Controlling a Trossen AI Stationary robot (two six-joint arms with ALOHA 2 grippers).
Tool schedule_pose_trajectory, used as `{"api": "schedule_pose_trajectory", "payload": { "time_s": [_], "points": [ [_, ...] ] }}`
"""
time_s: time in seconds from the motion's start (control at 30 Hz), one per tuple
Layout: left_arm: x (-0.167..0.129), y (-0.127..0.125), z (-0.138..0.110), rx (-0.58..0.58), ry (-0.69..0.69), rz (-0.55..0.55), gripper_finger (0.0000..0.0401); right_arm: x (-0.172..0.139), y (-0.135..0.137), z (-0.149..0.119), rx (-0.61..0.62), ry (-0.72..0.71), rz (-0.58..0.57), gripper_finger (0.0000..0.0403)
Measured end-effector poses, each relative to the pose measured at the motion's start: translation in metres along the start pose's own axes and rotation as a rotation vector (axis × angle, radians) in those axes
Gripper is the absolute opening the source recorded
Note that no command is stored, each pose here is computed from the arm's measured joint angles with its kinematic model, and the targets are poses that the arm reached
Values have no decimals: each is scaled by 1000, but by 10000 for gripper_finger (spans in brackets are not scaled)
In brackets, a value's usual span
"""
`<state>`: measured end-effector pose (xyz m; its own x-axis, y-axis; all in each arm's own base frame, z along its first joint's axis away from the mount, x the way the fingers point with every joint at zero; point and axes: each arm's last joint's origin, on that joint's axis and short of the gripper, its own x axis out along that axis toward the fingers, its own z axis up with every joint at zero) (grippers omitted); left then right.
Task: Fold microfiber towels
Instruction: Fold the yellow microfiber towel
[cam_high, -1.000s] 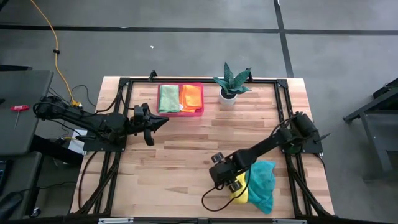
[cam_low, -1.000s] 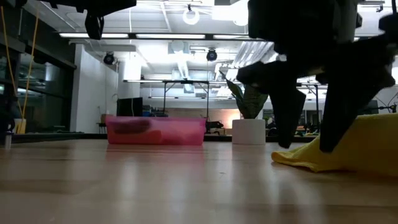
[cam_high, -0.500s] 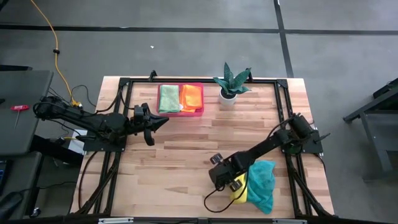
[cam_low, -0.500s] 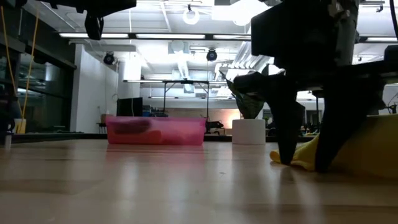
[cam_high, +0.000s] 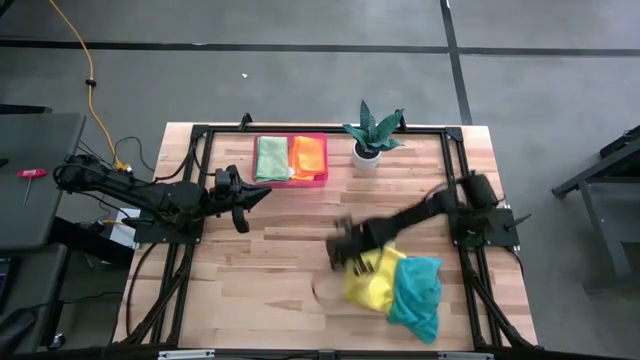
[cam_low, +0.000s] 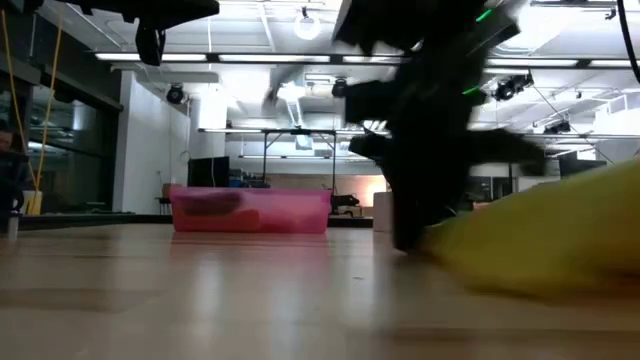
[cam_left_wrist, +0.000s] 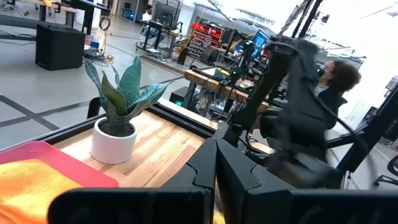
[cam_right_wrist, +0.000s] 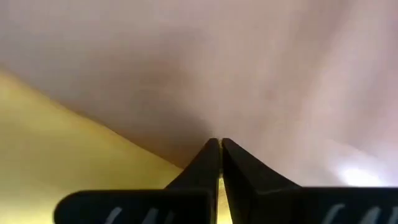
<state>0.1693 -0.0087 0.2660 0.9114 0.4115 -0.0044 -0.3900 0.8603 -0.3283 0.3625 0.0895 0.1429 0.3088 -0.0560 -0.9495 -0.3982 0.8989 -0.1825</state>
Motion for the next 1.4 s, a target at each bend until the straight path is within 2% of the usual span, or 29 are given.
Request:
{"api": "schedule_pose_trajectory", "payload": {
  "time_s": [0.1, 0.2, 0.37, 0.53, 0.6, 0.7, 0.77, 0.87, 1.03, 1.1, 1.23, 1.4],
  "points": [
    [0, 0, -1, 5, 4, 10, 1, -22, -36, -4, 170, -58, -114, 2],
    [0, 2, -1, 8, -1, 40, 1, -52, -70, -9, 320, -177, -148, 1],
    [0, 3, 0, 8, -17, 81, 1, -123, -115, -18, 470, -513, -211, 1],
    [0, 4, 0, 8, -29, 117, 0, -182, -128, -29, 548, -797, -186, 0],
    [0, 4, 0, 8, -32, 123, 1, -203, -128, -31, 555, -922, -134, 0],
    [0, 4, 0, 8, -32, 123, 0, -230, -121, -29, 511, -1102, -25, 0],
    [0, 4, 0, 8, -32, 123, 1, -247, -112, -32, 472, -1167, 13, 0],
    [0, 4, 0, 8, -32, 123, 1, -267, -97, -44, 438, -1171, 49, 0],
    [0, 4, 0, 8, -33, 124, 1, -292, -69, -75, 484, -1084, 222, 0],
    [0, 4, 0, 7, -33, 126, 1, -296, -60, -84, 500, -1033, 237, 0],
    [0, 4, 0, 7, -35, 130, 1, -287, -50, -89, 549, -901, 172, 0],
    [0, 4, 0, -28, -37, 128, 1, -257, -48, -73, 553, -736, 191, 0]
  ]
}}
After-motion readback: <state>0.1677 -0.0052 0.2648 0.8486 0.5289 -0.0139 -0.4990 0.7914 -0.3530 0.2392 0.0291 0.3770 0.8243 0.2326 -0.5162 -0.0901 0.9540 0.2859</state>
